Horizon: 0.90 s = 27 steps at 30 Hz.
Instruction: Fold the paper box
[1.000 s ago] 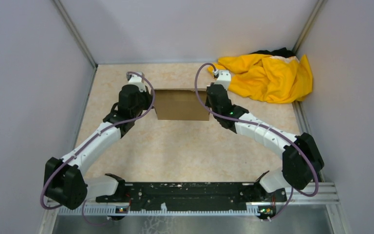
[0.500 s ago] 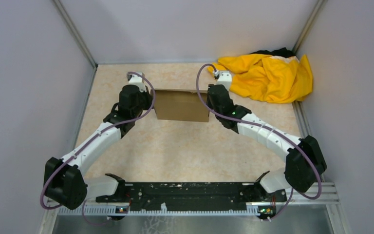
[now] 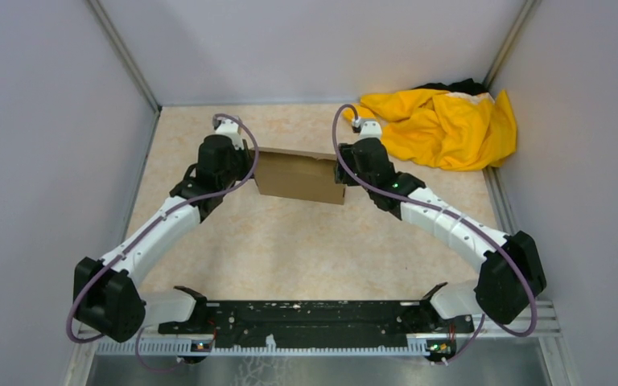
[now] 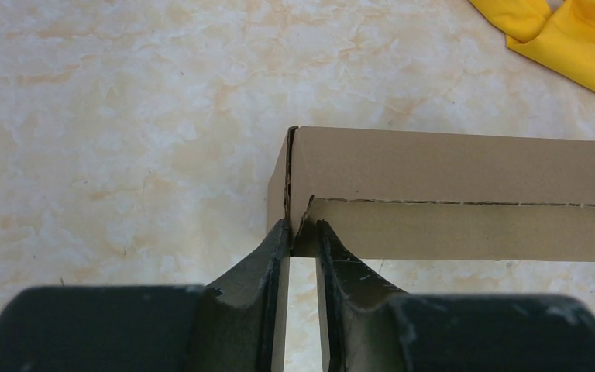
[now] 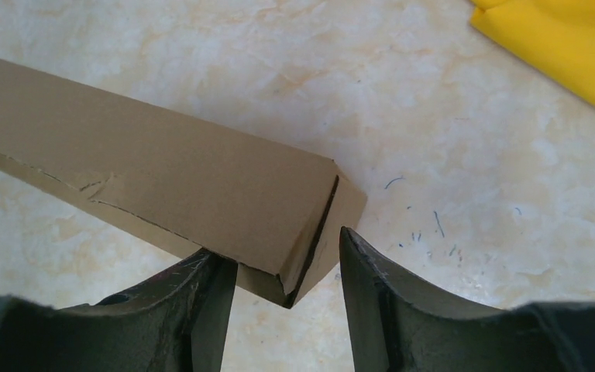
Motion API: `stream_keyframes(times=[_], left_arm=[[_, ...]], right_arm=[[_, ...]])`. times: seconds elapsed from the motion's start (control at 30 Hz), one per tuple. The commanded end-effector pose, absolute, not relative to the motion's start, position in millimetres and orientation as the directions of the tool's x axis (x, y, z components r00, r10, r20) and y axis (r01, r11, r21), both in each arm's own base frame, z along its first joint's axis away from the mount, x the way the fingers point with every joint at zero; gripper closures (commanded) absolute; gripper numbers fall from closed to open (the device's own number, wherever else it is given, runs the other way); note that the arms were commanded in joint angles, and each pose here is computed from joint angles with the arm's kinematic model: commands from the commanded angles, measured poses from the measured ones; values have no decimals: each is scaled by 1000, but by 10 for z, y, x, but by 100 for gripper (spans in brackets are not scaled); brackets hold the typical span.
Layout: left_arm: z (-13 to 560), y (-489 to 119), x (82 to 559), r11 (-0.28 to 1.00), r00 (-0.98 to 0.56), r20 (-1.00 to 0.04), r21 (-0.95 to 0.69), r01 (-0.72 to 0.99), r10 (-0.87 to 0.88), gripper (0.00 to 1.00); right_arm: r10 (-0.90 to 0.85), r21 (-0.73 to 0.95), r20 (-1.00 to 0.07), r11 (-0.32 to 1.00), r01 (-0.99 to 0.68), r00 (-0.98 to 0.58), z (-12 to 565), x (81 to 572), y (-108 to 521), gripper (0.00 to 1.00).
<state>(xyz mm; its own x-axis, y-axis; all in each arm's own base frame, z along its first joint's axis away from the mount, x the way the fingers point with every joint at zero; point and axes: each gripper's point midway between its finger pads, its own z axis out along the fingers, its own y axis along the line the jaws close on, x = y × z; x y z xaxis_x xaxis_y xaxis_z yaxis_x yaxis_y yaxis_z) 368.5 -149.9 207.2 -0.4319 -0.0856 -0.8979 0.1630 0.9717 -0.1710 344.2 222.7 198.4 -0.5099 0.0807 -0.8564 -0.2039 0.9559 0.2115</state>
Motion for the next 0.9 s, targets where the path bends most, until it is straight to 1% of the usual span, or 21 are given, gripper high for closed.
stream_keyframes(times=[0.0, 0.13, 0.37, 0.47, 0.53, 0.63, 0.87], left_arm=[[2103, -1671, 3674, 956, -464, -883, -191, 221, -69, 76], [2113, -1685, 3698, 956, -469, -881, -190, 222, -67, 76], [2086, -1739, 3798, 957, -486, -872, -184, 224, -54, 75], [2074, -1771, 3851, 957, -498, -866, -181, 225, -47, 74], [2084, -1796, 3880, 956, -502, -864, -180, 230, -42, 73], [2111, -1827, 3913, 954, -505, -862, -183, 239, -39, 68], [2266, -1897, 3929, 942, -497, -867, -193, 274, -33, 58]], right_arm=[[50, 281, -799, 912, -298, -599, 1840, 3240, 2351, 50], [75, 308, -798, 903, -298, -598, 1917, 3253, 2311, 48], [113, 352, -786, 890, -290, -607, 2084, 3281, 2183, 40], [130, 391, -784, 863, -320, -607, 2245, 3271, 2205, 37], [147, 417, -782, 845, -334, -606, 2365, 3267, 2207, 36], [158, 433, -780, 835, -340, -605, 2506, 3265, 2183, 34], [153, 412, -794, 847, -335, -589, 2720, 3279, 2085, 33]])
